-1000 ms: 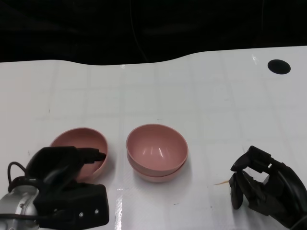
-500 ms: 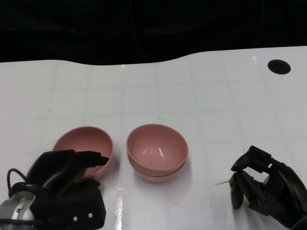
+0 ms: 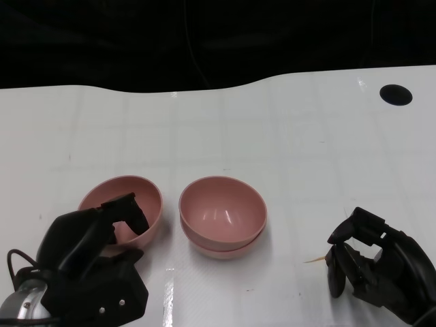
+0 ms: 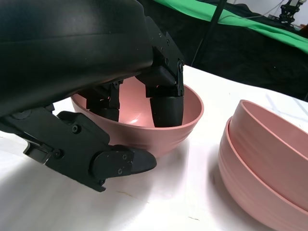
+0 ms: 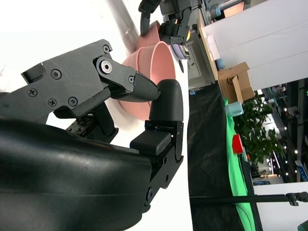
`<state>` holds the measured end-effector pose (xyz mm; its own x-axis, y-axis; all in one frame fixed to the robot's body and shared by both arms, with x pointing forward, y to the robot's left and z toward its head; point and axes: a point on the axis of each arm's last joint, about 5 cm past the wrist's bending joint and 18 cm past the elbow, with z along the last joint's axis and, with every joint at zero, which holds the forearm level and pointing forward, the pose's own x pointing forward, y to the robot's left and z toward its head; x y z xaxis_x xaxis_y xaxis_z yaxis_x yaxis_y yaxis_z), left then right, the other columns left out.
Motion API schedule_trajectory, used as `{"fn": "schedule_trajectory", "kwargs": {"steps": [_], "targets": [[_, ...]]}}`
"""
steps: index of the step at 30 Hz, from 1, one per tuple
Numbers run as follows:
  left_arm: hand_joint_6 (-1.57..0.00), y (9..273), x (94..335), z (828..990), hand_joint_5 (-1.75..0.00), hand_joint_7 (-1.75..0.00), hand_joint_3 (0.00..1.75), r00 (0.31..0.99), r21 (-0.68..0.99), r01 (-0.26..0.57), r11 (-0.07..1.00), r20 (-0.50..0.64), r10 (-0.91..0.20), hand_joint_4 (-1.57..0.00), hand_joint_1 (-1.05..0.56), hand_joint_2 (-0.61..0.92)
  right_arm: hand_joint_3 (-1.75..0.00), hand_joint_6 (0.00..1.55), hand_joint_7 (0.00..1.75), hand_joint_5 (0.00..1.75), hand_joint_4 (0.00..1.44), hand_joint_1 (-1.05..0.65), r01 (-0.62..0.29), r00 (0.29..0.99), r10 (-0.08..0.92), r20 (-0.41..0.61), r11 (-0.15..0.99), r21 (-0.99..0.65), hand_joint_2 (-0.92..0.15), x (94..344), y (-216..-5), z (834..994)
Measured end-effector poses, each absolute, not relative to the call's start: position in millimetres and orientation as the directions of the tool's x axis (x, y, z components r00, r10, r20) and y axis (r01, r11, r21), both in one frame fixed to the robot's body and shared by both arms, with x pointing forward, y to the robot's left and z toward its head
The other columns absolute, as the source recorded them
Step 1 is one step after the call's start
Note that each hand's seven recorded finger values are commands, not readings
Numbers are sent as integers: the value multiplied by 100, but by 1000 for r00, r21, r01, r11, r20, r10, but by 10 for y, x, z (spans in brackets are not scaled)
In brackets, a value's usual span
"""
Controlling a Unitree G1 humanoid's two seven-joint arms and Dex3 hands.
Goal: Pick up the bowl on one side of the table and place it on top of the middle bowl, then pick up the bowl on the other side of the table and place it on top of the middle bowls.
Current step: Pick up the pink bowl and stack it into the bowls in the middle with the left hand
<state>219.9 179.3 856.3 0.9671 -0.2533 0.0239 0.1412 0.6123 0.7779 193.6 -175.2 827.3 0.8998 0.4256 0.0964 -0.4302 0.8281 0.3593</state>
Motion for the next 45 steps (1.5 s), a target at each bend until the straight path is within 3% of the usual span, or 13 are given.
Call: {"fn": "schedule_trajectory", "kwargs": {"steps": [7, 20, 25, 26, 30, 34, 45], "targets": [[-60, 1780, 2208, 8609, -175, -175, 110, 968, 782, 105, 614, 61, -243, -77, -8, 57, -70, 75, 151, 175, 91, -18, -428, 901, 424, 95, 829, 360, -76, 1935, -1753, 8271], [-58, 1832, 2203, 8772, -175, -175, 104, 965, 785, 60, 616, 112, -237, -71, -3, 61, -70, 75, 150, 175, 91, -19, -422, 902, 425, 77, 831, 363, -76, 1925, -1753, 8232], [-57, 1868, 2230, 8965, -175, -175, 104, 954, 787, 67, 613, 129, -271, -73, -3, 60, -71, 75, 150, 175, 90, -18, -426, 900, 429, 77, 828, 364, -76, 1928, -1753, 8227], [-56, 1873, 2236, 9021, -175, -175, 94, 952, 790, 77, 609, 124, -280, -72, -2, 61, -71, 75, 150, 175, 90, -18, -427, 900, 430, 77, 828, 364, -76, 1929, -1754, 8226], [-54, 1887, 2249, 9269, -175, -175, 82, 936, 808, 104, 580, 118, -332, -71, 2, 61, -71, 75, 150, 175, 90, -18, -431, 898, 431, 85, 827, 361, -76, 1933, -1764, 8222], [-54, 1875, 2245, 9466, -175, -175, 87, 920, 807, 156, 570, 91, -381, -74, 1, 64, -71, 74, 149, 175, 90, -18, -426, 901, 426, 83, 828, 365, -76, 1930, -1779, 8211], [-56, 1767, 2422, 9957, -175, -175, 88, 844, 825, 197, 529, 132, -520, -73, -2, 66, -72, 75, 150, 175, 90, -17, -419, 903, 422, 76, 830, 367, -75, 1929, -1774, 8202]]}}
